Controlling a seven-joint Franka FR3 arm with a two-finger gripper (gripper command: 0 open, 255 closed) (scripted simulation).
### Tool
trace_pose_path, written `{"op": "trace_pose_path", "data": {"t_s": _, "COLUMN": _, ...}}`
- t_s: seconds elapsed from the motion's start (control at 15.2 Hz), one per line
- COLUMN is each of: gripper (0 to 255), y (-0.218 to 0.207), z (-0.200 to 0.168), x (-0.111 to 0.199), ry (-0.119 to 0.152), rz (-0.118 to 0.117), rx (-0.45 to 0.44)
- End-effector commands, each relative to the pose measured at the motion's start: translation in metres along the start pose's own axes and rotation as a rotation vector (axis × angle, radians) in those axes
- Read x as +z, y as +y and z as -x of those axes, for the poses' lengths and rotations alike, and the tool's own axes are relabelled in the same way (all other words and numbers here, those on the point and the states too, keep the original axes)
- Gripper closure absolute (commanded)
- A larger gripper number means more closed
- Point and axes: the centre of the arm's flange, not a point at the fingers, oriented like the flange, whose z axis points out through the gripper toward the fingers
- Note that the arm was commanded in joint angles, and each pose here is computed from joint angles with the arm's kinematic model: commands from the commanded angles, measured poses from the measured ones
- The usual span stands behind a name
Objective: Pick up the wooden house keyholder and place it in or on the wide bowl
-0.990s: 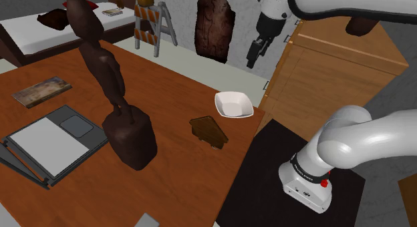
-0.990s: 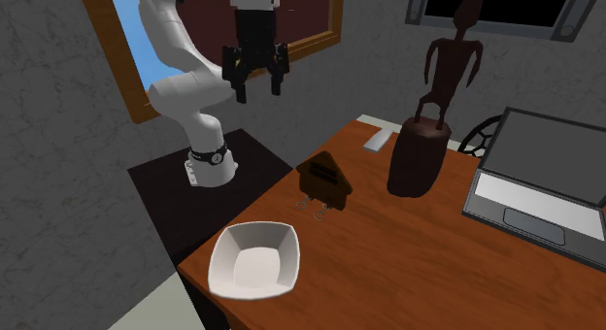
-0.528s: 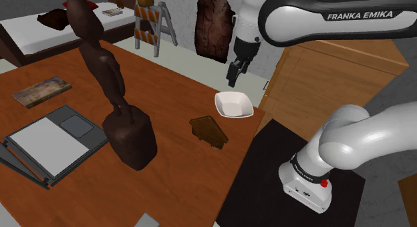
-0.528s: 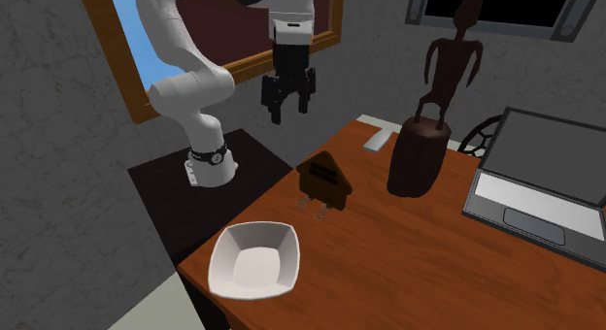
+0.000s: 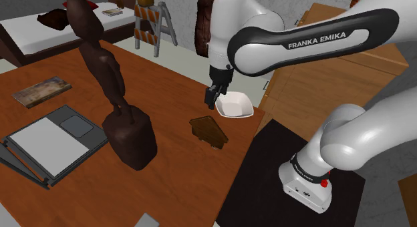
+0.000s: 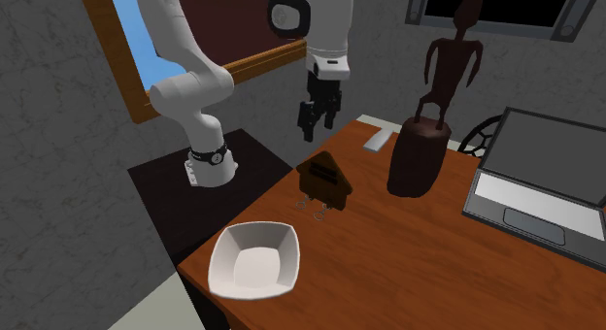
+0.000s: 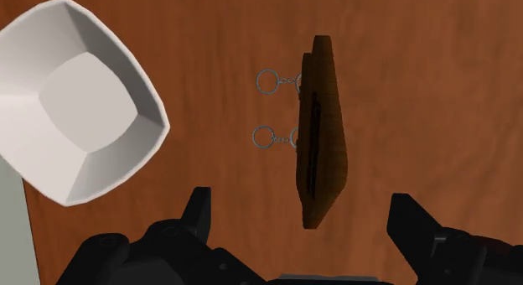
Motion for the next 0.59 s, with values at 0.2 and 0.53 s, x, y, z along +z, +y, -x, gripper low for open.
{"op": "trace_pose_path", "data": {"t_s": 0.2, "gripper": 0, "y": -0.032, "z": -0.013, "x": 0.033, "ry": -0.022, "rz": -0.017, "rx": -0.018}}
{"op": "trace_pose_path", "data": {"t_s": 0.53, "gripper": 0, "y": -0.033, "z": -0.013, "x": 0.059, "ry": -0.022, "rz": -0.017, "rx": -0.018}}
